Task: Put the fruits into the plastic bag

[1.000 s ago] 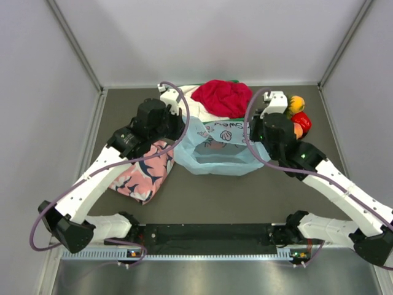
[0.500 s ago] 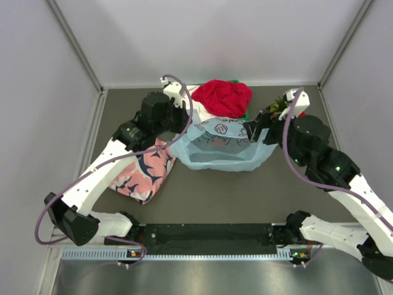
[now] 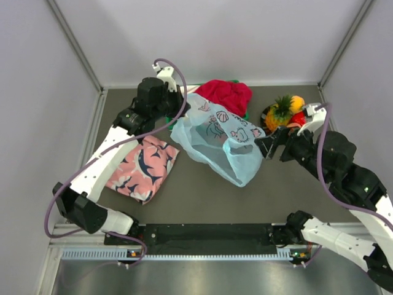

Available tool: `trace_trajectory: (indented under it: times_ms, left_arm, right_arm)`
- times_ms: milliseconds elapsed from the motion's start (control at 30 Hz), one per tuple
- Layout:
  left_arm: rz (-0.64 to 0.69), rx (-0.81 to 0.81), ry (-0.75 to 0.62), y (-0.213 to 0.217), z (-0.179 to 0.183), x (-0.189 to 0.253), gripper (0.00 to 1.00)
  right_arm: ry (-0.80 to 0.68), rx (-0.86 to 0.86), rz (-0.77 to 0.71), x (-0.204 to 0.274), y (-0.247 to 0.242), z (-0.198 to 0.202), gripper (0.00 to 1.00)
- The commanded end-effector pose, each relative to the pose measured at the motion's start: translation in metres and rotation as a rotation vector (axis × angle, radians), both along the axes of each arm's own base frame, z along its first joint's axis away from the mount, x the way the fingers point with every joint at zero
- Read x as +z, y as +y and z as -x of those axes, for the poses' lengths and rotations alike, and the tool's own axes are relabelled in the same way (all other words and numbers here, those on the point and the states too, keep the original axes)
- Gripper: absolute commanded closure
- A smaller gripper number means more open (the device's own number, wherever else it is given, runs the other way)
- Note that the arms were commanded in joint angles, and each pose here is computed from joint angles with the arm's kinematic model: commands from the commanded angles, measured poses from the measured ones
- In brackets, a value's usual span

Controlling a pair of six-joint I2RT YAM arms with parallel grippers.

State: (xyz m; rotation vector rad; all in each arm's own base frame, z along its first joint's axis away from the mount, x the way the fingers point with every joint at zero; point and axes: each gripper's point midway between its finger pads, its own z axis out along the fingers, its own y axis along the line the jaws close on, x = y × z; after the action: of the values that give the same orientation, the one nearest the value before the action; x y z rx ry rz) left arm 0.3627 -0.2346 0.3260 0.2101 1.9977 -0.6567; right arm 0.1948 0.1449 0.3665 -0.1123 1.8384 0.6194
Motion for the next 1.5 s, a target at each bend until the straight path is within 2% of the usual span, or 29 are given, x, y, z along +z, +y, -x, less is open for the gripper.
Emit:
trace_trajectory:
  times_ms: [0,200,233,267,333,367,633,767,900,1067,1267,1467]
  left_arm:
    - [0.059,-0.02,-0.069,-0.004,-0.003,0.03,1.0]
    - [0.061,-0.03,-0.094,-0.003,0.001,0.03,1.0]
    - [0.057,-0.032,-0.09,-0.002,0.002,0.026,1.0]
    - [0.062,-0.039,-0.106,-0.002,0.003,0.029,1.0]
    - [0.054,-0.046,-0.101,-0.003,0.005,0.021,1.0]
    - [0.053,-0.047,-0.11,-0.001,0.006,0.022,1.0]
    - [0.018,-0.055,-0.101,0.002,0.01,0.007,1.0]
    - [0.003,-0.047,-0.101,0.004,0.008,0.003,1.0]
    - [-0.023,-0.031,-0.094,0.007,0.004,-0.003,1.0]
    - [-0.04,-0.014,-0.098,0.011,0.002,-0.006,1.0]
    - [-0.051,-0.026,-0.073,0.008,-0.001,-0.016,1.0]
    - [-0.042,-0.034,-0.074,0.006,0.001,-0.014,1.0]
  right_arm:
    - [-0.022,-0.115,0.007,0.004,-0.024,-0.004,0.08]
    - [0.001,-0.2,0.149,-0.004,-0.027,-0.037,0.04]
    - [0.023,-0.238,0.178,-0.01,-0.034,-0.053,0.04]
    - [0.036,-0.19,0.156,-0.01,-0.026,-0.057,0.04]
    - [0.04,-0.234,0.117,-0.007,-0.042,-0.078,0.05]
    - [0.064,-0.201,0.1,-0.011,-0.038,-0.085,0.06]
    - [0.096,-0.414,0.154,-0.014,-0.094,-0.148,0.06]
    - [0.104,-0.437,0.034,-0.01,-0.116,-0.186,0.08]
    - [0.127,-0.595,-0.031,-0.013,-0.164,-0.217,0.07]
    - [0.23,-0.699,-0.095,-0.05,-0.196,-0.259,0.03]
    - [0.308,-0.745,-0.186,-0.079,-0.228,-0.291,0.05]
    - [0.37,-0.788,-0.187,-0.105,-0.245,-0.306,0.07]
